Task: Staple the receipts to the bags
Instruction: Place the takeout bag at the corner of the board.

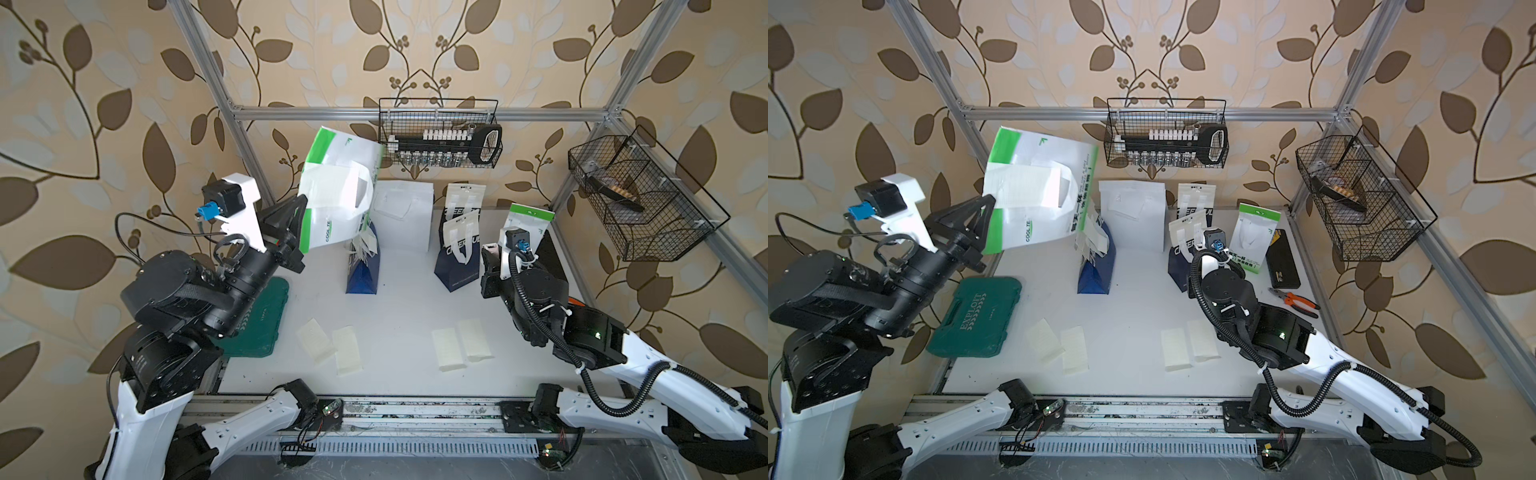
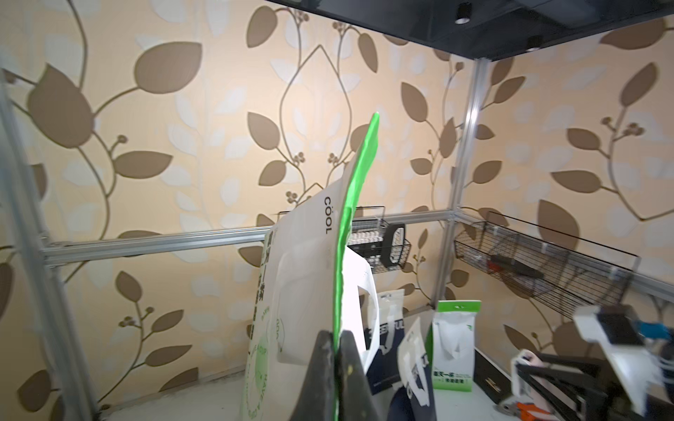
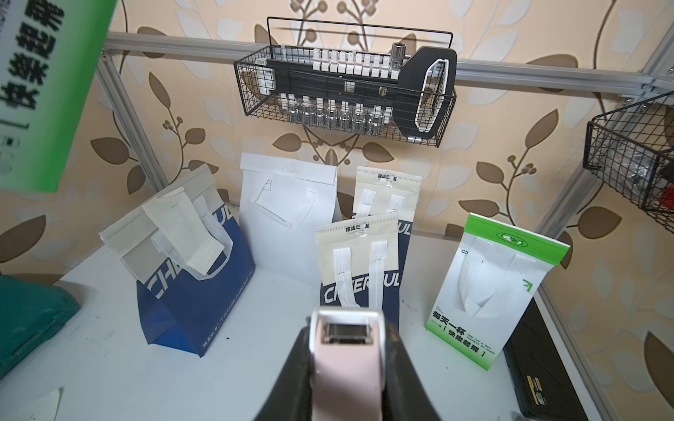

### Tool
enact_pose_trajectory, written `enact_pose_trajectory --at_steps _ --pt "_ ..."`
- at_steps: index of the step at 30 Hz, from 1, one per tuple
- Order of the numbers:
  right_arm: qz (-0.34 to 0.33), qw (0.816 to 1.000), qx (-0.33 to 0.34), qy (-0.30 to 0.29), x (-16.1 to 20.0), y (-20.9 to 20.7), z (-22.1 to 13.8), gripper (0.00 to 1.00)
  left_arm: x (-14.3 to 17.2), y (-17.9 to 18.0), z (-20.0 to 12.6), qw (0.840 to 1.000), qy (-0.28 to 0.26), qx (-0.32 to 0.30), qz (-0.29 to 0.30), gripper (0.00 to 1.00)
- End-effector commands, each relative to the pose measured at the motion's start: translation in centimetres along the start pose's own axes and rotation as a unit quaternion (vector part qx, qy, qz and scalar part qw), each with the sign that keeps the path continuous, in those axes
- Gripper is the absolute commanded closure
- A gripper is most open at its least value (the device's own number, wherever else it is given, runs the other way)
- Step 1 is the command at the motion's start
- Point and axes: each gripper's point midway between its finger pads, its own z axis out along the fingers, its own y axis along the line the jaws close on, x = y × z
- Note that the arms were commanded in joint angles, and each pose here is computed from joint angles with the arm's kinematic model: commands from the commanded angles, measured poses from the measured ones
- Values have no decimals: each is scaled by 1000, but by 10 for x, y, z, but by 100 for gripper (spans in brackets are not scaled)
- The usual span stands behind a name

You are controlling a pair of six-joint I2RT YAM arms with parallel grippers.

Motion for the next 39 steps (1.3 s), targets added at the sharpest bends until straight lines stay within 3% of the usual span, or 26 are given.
enact_pose_trajectory --at_steps 1,4,8,12,14,19,22,25,33,39 --pt "6 1000 -6 2 4 2 1 100 3 21 39 990 23 -110 83 100" --pt "7 1000 -11 2 7 2 0 100 4 35 62 981 41 -153 108 100" --pt "8 1000 -17 4 12 0 -2 100 21 89 90 976 83 -196 34 100" --pt "8 1000 -18 5 18 -4 -5 100 43 123 115 963 99 -247 29 100" --pt "6 1000 -17 7 23 -6 -5 100 61 142 125 961 117 -252 1 100" --pt "10 1000 -21 15 38 -9 -6 100 152 202 153 934 208 -283 -69 100" --pt "13 999 -25 20 45 -10 -6 100 194 225 161 920 242 -299 -74 100" --pt "10 999 -27 24 51 -10 -5 100 218 238 172 916 258 -296 -76 100" --pt "4 999 -24 33 64 -12 -4 100 295 278 185 886 323 -320 -91 100" --pt "3 999 -19 40 71 -16 -4 100 314 305 179 869 337 -351 -90 100"
